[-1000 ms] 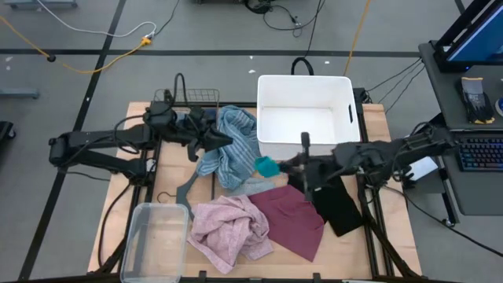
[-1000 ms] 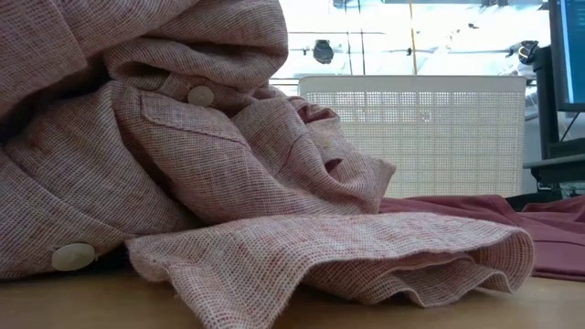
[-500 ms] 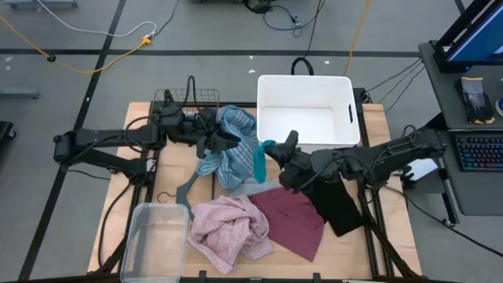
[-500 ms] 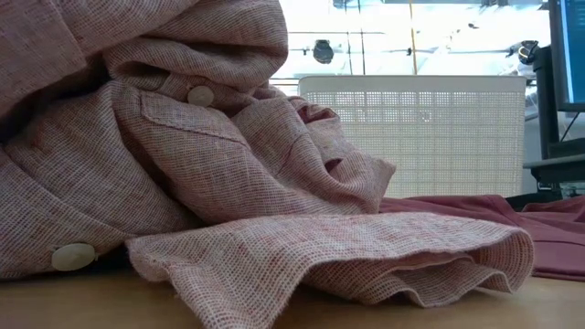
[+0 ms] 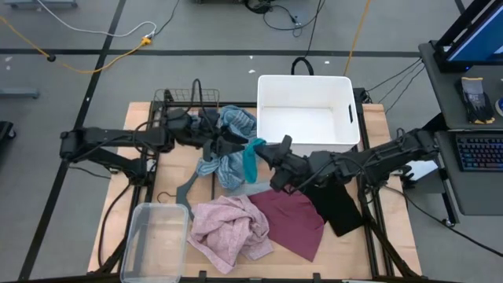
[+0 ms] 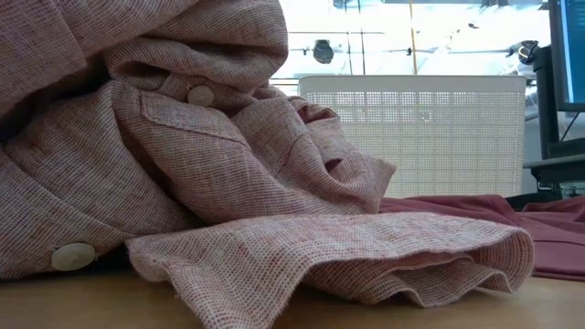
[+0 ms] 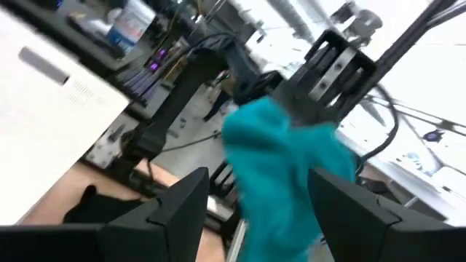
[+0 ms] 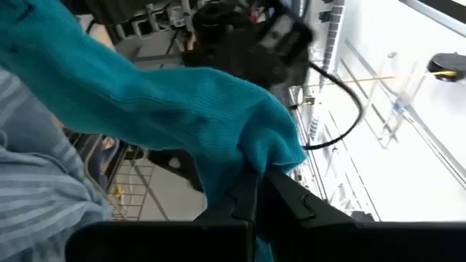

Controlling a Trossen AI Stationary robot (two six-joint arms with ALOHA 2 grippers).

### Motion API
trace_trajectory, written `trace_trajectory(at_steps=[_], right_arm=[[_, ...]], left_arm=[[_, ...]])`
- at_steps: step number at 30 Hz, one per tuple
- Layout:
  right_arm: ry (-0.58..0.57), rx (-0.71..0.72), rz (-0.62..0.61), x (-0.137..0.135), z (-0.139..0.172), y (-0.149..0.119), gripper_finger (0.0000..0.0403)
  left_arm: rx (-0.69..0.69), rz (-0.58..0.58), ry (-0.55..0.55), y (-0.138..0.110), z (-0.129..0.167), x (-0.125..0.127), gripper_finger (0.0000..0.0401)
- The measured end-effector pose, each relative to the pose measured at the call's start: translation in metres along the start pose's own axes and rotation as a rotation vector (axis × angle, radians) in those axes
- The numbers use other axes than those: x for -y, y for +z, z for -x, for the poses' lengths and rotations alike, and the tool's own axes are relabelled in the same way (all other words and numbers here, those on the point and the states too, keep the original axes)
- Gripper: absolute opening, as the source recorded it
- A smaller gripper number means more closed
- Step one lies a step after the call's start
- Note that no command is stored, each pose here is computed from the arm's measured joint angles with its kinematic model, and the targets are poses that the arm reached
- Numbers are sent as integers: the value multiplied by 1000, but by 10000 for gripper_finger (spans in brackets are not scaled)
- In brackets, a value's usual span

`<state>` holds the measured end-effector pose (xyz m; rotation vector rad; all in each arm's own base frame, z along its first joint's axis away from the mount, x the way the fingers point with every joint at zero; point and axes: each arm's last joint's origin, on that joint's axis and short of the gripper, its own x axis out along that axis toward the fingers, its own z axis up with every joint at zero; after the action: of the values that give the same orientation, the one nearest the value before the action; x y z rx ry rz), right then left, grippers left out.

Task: Pick & Place Cloths
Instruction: Put the light blue sock into the wire basket

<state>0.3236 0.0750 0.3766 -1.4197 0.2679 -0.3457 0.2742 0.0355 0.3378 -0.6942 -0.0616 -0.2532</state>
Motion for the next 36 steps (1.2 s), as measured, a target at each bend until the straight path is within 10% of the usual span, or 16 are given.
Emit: trace_trajectory(at_steps=[36], right_arm=[[-9,-38,3,-11,-18,-4,2]], left_arm=[[-66,-22,-44,-30,-25,1,241]])
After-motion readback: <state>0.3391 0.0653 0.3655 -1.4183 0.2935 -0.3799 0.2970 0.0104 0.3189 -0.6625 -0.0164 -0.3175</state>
